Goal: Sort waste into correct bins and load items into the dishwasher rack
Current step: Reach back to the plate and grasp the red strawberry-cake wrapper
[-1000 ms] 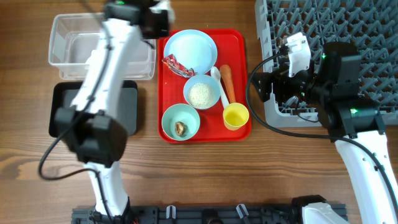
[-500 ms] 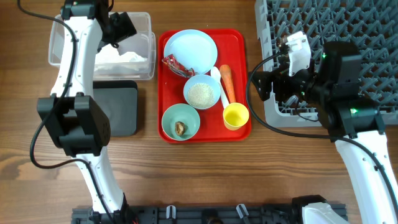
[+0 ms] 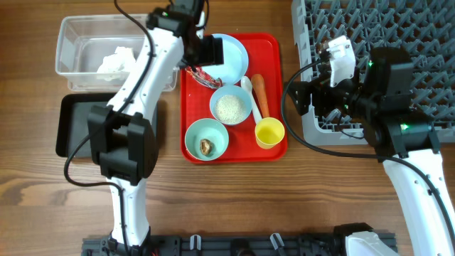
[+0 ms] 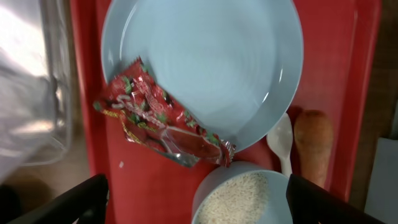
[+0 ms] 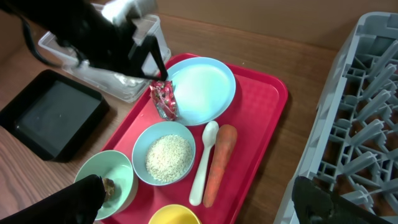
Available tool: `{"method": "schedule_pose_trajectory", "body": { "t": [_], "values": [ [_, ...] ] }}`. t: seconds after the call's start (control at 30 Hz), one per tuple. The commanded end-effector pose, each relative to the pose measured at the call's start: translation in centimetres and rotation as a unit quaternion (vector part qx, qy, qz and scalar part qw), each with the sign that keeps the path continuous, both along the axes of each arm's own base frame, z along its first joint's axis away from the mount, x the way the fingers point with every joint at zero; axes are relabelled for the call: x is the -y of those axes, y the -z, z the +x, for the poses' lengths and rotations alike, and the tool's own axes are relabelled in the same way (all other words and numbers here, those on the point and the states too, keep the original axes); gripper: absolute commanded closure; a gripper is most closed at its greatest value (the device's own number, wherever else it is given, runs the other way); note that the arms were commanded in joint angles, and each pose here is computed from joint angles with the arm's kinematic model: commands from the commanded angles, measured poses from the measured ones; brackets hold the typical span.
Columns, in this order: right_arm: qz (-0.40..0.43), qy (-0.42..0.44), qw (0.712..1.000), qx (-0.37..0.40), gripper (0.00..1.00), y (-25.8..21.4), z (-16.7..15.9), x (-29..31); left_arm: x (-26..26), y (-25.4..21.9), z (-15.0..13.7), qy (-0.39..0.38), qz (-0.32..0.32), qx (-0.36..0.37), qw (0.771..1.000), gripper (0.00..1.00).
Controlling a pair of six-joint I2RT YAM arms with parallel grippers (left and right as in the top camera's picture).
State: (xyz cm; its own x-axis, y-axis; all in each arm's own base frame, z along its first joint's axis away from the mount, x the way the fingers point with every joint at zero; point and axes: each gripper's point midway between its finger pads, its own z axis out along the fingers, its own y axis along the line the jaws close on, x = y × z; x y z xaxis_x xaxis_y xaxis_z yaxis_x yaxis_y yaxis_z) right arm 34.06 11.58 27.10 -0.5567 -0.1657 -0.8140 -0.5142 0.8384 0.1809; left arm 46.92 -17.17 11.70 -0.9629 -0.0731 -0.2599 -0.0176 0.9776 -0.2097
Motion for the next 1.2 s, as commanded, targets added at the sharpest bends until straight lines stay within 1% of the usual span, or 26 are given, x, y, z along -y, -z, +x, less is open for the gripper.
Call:
{"method": "schedule_pose_trajectory", "body": {
  "t": [0.0, 0.07, 0.17, 0.27, 0.4, 0.53, 0.63, 0.8, 0.9, 1.03, 1.17],
  "values": [
    [0.006, 0.000, 1.000, 0.006, 0.01, -0.7, 0.3, -0.1, -0.2, 2.1, -1.0, -0.079, -0.021, -0.026, 0.996, 0.14],
    [0.006, 0.000, 1.000, 0.004, 0.00, -0.6, 0.4, -0.1, 0.7, 3.4, -0.9, -0.071, -0.031, -0.020, 0.997, 0.17],
    [0.005, 0.000, 1.000, -0.006, 0.00, 0.2, 0.7, -0.1, 1.0, 4.2, -0.8, -0.071, -0.031, -0.016, 0.997, 0.25],
    [0.004, 0.000, 1.000, -0.017, 0.00, 0.8, 1.0, -0.2, 0.4, 5.4, -0.8, -0.088, -0.015, -0.021, 0.996, 0.26],
    [0.003, 0.000, 1.000, -0.025, 0.00, 1.4, 1.2, -0.2, 0.3, 7.3, -0.8, -0.087, -0.007, -0.035, 0.996, 0.29],
    [0.003, 0.000, 1.000, -0.026, 0.00, 1.5, 1.3, -0.2, 0.5, 8.3, -0.3, -0.087, -0.007, -0.032, 0.996, 0.39],
    [0.002, 0.000, 1.000, -0.026, 0.00, 1.5, 1.3, -0.2, 0.4, 8.7, -0.4, -0.087, -0.004, -0.036, 0.996, 0.43],
    [0.002, 0.000, 1.000, -0.026, 0.00, 1.5, 1.3, -0.2, 0.3, 10.2, -0.6, -0.087, 0.002, -0.050, 0.995, 0.45],
    [0.003, 0.000, 1.000, -0.026, 0.00, 1.5, 1.3, -0.2, 0.2, 10.3, 0.1, -0.090, 0.008, -0.035, 0.995, 0.45],
    [0.003, 0.000, 1.000, -0.026, 0.00, 1.5, 1.3, -0.2, 0.6, 9.8, 1.4, -0.090, -0.006, -0.008, 0.996, 0.47],
    [0.003, 0.000, 1.000, -0.027, 0.00, 1.5, 1.3, -0.2, 1.2, 9.7, 1.3, -0.085, -0.020, -0.012, 0.996, 0.49]
  ]
}}
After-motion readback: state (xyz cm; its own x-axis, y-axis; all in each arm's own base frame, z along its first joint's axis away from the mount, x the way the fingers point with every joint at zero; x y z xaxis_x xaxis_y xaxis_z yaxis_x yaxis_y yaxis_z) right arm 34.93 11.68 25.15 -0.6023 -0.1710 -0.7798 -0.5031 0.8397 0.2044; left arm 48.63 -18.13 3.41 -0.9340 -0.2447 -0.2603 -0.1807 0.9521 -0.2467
